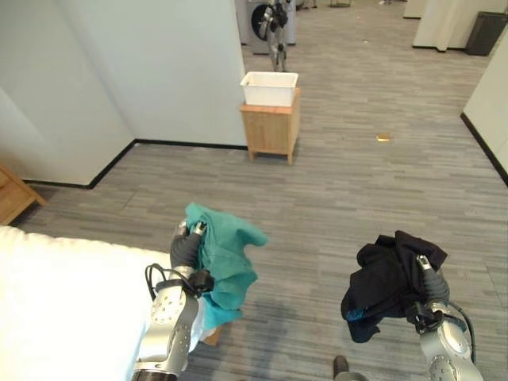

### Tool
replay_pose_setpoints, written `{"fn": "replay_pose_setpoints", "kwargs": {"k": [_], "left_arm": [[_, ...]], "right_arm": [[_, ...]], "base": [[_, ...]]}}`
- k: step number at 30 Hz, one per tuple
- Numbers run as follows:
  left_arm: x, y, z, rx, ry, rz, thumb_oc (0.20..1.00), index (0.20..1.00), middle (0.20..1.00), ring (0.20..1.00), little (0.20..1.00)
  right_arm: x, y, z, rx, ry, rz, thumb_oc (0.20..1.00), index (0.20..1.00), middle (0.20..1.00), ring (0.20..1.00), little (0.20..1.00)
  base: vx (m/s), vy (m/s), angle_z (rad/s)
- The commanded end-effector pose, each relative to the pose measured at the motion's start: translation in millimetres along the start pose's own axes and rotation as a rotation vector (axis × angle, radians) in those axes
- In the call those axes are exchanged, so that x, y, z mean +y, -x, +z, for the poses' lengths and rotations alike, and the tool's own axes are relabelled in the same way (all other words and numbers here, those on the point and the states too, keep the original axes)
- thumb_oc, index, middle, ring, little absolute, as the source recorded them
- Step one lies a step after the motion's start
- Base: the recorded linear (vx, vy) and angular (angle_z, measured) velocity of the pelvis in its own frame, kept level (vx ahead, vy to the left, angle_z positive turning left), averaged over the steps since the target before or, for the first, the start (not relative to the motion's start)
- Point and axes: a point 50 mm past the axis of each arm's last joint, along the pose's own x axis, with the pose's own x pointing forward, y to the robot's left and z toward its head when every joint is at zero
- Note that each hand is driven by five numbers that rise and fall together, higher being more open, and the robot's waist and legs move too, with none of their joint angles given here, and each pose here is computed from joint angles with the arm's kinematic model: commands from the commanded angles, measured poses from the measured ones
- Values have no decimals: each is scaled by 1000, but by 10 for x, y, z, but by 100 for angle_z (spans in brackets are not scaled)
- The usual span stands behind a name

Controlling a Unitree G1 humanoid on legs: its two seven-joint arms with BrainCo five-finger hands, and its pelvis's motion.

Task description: Pick up bed clothes into laundry basket.

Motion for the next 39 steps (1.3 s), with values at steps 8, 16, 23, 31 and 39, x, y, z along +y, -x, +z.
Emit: {"fn": "replay_pose_setpoints", "kwargs": {"k": [8,16,23,31,39], "left_arm": [[77,-98,354,-172,-71,-1,200,200,200,200,200],[188,-184,579,-256,-118,52,200,200,200,200,200],[260,-184,639,-271,-162,71,200,200,200,200,200],[255,-232,589,-259,-160,73,200,200,200,200,200],[207,-194,465,-213,-44,69,200,200,200,200,200]], "right_arm": [[126,-168,437,-211,22,68,200,200,200,200,200],[521,-317,797,-323,109,276,200,200,200,200,200],[363,-250,638,-259,110,202,200,200,200,200,200],[43,-94,497,-214,80,79,200,200,200,200,200],[88,-182,597,-241,50,121,200,200,200,200,200]], "base": [[22,13,0],[-7,63,-1],[103,81,-25],[475,-184,26],[496,-396,16]]}}
